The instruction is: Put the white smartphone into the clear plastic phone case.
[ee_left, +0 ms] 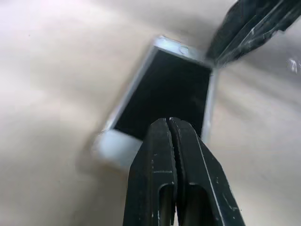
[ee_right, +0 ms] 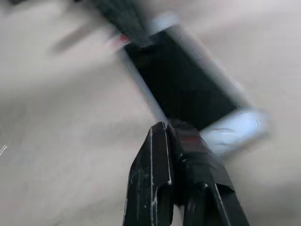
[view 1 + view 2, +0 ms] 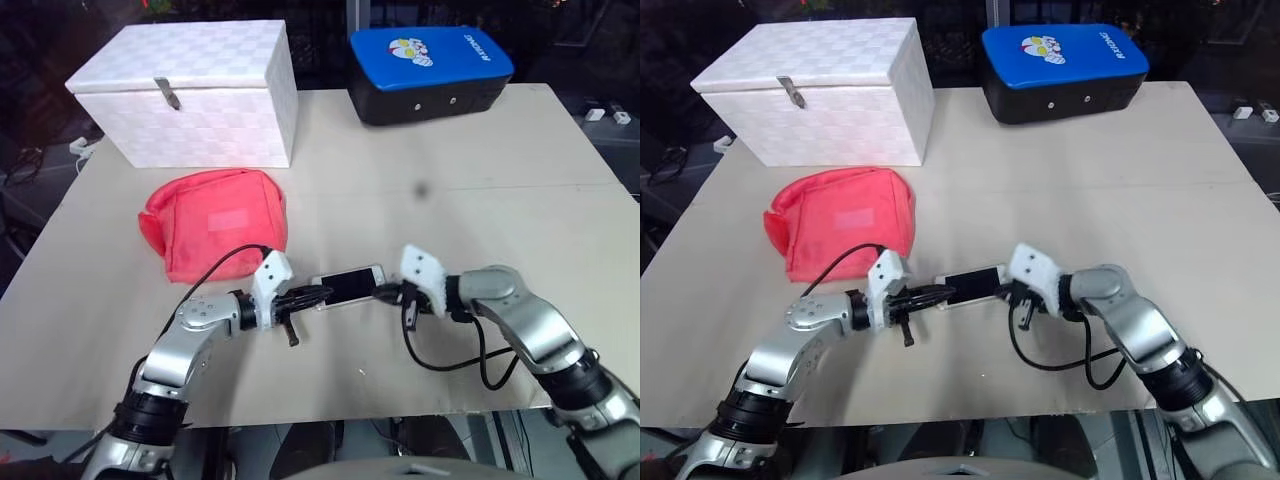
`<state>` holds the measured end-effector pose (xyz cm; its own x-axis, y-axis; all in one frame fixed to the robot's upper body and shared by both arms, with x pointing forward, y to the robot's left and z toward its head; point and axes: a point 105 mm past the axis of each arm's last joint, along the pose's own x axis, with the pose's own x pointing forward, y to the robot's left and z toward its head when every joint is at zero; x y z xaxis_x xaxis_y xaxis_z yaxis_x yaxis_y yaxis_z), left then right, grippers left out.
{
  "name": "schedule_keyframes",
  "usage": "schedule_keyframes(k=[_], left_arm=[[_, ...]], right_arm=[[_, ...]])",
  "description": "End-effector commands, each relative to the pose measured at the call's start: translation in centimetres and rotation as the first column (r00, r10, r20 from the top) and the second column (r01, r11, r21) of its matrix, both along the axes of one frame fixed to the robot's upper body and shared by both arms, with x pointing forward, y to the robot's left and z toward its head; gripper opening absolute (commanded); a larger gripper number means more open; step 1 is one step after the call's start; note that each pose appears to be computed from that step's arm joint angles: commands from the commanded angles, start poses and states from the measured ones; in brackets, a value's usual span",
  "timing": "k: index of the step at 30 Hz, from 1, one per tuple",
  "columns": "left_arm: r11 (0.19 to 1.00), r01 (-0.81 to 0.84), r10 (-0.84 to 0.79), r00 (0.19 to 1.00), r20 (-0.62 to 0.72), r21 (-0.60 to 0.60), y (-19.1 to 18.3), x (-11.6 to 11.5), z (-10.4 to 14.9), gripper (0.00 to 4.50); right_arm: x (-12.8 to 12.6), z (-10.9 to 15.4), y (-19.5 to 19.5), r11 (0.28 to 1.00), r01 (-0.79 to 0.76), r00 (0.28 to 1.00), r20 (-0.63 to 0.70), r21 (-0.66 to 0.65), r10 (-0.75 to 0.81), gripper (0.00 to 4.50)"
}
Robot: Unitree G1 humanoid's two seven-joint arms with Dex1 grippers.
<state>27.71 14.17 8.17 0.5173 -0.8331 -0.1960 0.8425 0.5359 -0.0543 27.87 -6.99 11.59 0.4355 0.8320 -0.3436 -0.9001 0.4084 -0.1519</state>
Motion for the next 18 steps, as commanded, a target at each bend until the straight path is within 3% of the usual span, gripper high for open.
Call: schedule_keyframes(k=[1,7,9,14,18], left_arm=[[0.996,-0.042,0.048,0.996,0.073,-0.080,1.7,-0.5,2.8,1.06],[0.996,-0.045,0.046,0.999,0.022,-0.074,4.1,-4.0,3.1,3.71],[0.996,-0.069,0.069,0.998,0.003,-0.053,4.9,-4.9,3.0,4.41],[0.986,-0.162,0.163,0.987,-0.006,0.035,6.9,-6.5,2.2,4.41],[0.976,-0.217,0.218,0.976,-0.012,0.031,8.2,-6.8,2.0,4.41]], right_arm=[[-2.0,2.5,-1.8,0.995,0.043,0.995,0.087,0.091,-0.051,1.66],[-5.7,1.8,-6.1,0.977,0.200,0.975,0.083,0.079,-0.207,4.32],[-6.4,1.8,-7.3,0.963,0.260,0.958,0.101,0.074,-0.267,4.50],[-8.7,1.5,-8.9,0.941,0.332,0.938,0.088,0.062,-0.336,4.50],[-9.1,1.4,-9.3,0.929,0.361,0.926,0.092,0.078,-0.367,4.50]])
